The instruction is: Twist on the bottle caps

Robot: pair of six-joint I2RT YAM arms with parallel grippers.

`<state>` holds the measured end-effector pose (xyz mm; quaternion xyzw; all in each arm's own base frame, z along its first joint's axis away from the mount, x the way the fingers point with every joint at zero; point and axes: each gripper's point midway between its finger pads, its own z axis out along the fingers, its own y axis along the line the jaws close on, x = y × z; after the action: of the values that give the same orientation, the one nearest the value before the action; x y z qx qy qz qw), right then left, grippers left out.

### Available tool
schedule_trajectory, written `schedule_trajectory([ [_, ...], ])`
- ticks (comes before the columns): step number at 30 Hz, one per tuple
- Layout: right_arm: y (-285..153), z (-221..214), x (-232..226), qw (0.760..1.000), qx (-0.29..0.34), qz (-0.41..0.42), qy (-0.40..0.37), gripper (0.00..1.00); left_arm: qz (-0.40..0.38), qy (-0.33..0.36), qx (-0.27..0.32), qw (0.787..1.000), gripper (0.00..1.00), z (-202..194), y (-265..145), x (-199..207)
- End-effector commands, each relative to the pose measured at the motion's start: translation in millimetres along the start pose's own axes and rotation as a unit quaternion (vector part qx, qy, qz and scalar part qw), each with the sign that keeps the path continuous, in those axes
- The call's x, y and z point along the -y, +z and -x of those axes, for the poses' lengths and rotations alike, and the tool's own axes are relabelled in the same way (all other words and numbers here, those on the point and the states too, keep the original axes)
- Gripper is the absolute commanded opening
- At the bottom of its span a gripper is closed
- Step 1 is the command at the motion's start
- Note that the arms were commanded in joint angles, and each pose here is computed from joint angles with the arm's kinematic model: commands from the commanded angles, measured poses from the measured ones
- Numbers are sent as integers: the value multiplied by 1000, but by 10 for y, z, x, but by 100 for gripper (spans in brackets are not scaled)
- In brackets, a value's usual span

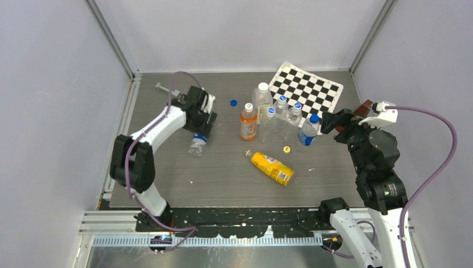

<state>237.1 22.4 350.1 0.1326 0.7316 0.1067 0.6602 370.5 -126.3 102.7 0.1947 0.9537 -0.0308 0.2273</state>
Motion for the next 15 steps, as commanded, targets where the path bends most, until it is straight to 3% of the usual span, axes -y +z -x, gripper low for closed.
schedule_trajectory([
  [1, -47, 98, -13, 1000, 21, 4, 0, 96, 7, -68, -45, 997, 66, -679, -163, 489],
  [8, -40, 15, -34, 1000, 4, 10, 2, 96, 7, -106, 9, 994, 67, -1163, -404, 918],
  [15, -12, -39, -19, 1000, -7, 5, 0, 96, -32, -152, 64, 986, 69, -1175, -651, 978],
])
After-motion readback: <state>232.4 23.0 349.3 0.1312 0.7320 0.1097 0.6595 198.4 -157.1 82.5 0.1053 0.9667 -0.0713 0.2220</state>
